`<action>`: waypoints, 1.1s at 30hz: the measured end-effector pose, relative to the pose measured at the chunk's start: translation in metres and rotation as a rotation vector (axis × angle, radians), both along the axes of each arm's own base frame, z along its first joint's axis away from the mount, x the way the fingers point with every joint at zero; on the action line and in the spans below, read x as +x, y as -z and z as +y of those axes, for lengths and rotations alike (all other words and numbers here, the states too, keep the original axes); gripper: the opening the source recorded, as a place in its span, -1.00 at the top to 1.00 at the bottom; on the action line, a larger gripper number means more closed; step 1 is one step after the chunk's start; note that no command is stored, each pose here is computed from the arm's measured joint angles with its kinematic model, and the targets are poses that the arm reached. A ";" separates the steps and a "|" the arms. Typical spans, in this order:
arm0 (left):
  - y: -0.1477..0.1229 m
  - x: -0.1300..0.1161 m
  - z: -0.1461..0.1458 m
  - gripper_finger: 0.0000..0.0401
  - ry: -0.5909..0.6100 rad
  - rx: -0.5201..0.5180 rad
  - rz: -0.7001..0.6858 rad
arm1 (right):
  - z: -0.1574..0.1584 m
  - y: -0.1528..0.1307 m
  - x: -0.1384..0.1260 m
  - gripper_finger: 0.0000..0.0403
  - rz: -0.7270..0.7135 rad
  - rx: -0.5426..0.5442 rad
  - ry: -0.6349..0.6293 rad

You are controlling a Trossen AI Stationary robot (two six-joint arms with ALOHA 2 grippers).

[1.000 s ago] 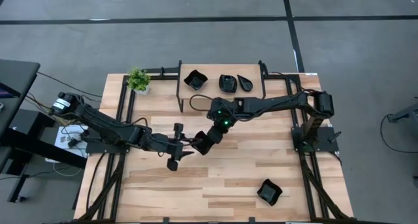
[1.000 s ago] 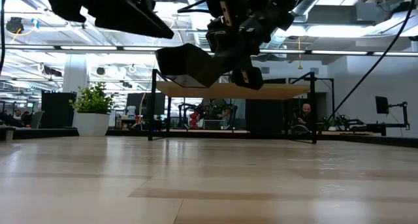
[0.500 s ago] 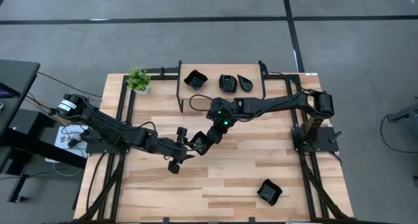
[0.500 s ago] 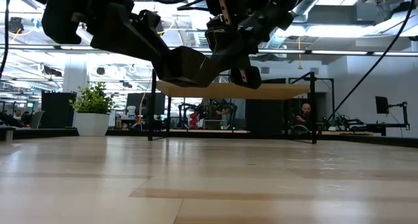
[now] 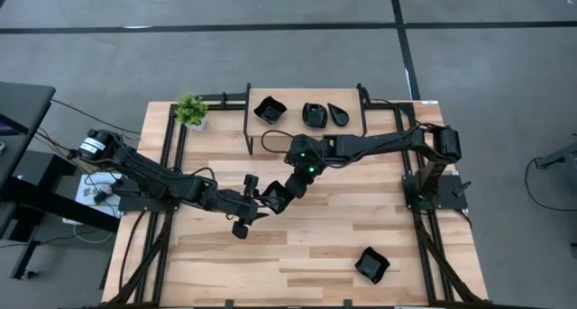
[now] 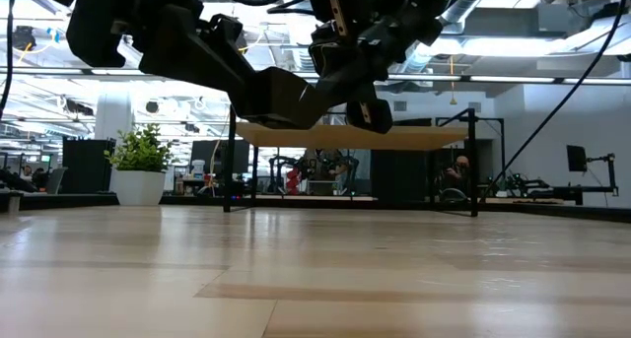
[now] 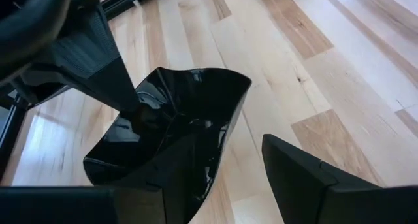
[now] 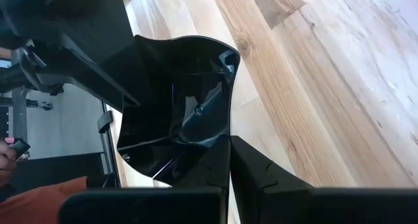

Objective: Pick & Place Mini shaped plates
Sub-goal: Stack the black wave square shaped plate on top of the black wave square shaped plate on the shelf

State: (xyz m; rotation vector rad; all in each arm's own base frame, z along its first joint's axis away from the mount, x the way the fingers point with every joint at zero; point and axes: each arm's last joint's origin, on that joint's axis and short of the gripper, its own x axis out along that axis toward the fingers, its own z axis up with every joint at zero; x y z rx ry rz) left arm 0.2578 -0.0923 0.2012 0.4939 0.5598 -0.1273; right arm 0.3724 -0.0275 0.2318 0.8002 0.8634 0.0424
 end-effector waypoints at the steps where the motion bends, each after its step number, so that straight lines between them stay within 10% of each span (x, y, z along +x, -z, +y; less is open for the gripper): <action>1: 0.000 0.000 0.000 0.09 0.000 0.000 0.000 | 0.000 0.000 0.000 1.00 -0.003 0.000 0.000; 33: -0.001 0.001 0.000 0.73 -0.001 -0.004 -0.011 | 0.000 -0.001 0.001 1.00 -0.011 -0.001 -0.001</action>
